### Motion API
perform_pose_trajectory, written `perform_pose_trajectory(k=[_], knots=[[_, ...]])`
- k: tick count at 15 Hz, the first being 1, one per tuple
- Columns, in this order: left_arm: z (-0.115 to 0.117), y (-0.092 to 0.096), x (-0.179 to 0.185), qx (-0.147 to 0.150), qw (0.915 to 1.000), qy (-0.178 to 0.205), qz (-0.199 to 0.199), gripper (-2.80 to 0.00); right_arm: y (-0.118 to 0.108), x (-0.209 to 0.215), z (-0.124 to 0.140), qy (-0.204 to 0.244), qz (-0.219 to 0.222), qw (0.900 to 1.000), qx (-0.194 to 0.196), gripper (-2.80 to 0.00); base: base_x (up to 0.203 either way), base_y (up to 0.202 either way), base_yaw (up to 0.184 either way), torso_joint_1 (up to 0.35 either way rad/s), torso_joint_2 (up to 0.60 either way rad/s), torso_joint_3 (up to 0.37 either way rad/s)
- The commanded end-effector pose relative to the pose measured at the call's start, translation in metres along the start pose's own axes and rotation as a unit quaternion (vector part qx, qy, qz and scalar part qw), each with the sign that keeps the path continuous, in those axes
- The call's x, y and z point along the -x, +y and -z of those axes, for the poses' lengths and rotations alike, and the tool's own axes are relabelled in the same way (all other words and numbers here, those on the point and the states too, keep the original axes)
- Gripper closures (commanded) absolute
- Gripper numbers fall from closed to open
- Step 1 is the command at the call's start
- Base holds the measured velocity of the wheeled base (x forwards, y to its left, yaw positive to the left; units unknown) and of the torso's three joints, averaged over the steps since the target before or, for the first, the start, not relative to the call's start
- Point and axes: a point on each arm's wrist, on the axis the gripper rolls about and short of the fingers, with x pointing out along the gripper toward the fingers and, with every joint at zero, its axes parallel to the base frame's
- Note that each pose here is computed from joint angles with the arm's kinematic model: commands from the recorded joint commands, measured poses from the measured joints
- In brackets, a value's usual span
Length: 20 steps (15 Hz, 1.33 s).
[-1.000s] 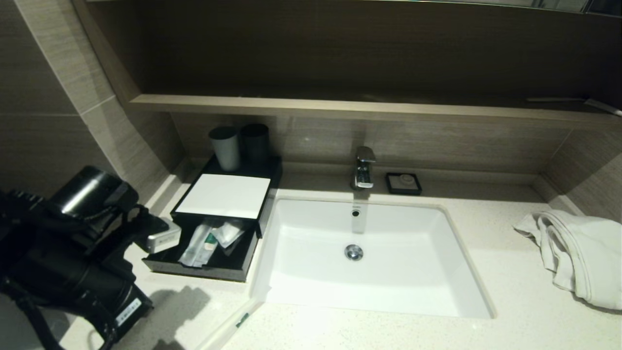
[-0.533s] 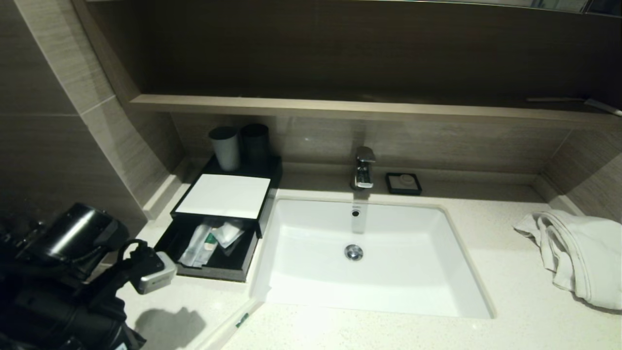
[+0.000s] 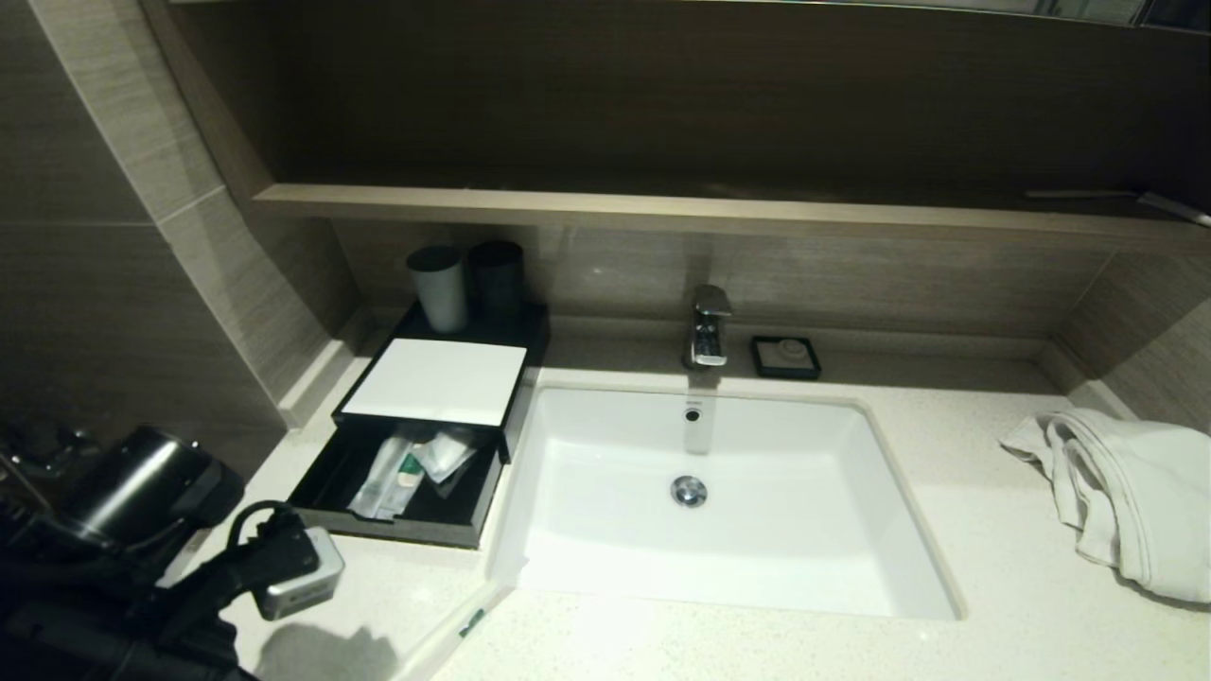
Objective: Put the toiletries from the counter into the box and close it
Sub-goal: Pick up the bathroom toiletry
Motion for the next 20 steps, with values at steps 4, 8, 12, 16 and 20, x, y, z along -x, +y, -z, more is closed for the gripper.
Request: perform_pose_trajectory(k=[4,8,12,16,20], knots=[[0.003,-0.005,-0.001,-0.023,0.9995,-0.005,0.018,0.0,0.0,0.0,0.0,0.0,0.0,1.0,0.0,0.0,0.0,0.0,0.0,0.0,0.0,0.0],[0.0,-0.006,-0.001,-0.033,0.9992,-0.006,0.022,0.0,0.0,0.0,0.0,0.0,-0.001,1.0,0.0,0.0,0.0,0.0,0.0,0.0,0.0,0.0],[-0.01,0.0,-0.001,-0.055,0.9983,-0.011,0.017,0.0,0.0,0.0,0.0,0.0,0.001,1.0,0.0,0.0,0.0,0.0,0.0,0.0,0.0,0.0],[-0.035,0.003,0.002,-0.084,0.9961,-0.021,0.016,-2.8,0.0,0.0,0.0,0.0,0.0,1.0,0.0,0.0,0.0,0.0,0.0,0.0,0.0,0.0],[-0.058,-0.002,-0.006,-0.116,0.9926,-0.019,0.029,-2.8,0.0,0.0,0.0,0.0,0.0,1.0,0.0,0.0,0.0,0.0,0.0,0.0,0.0,0.0]])
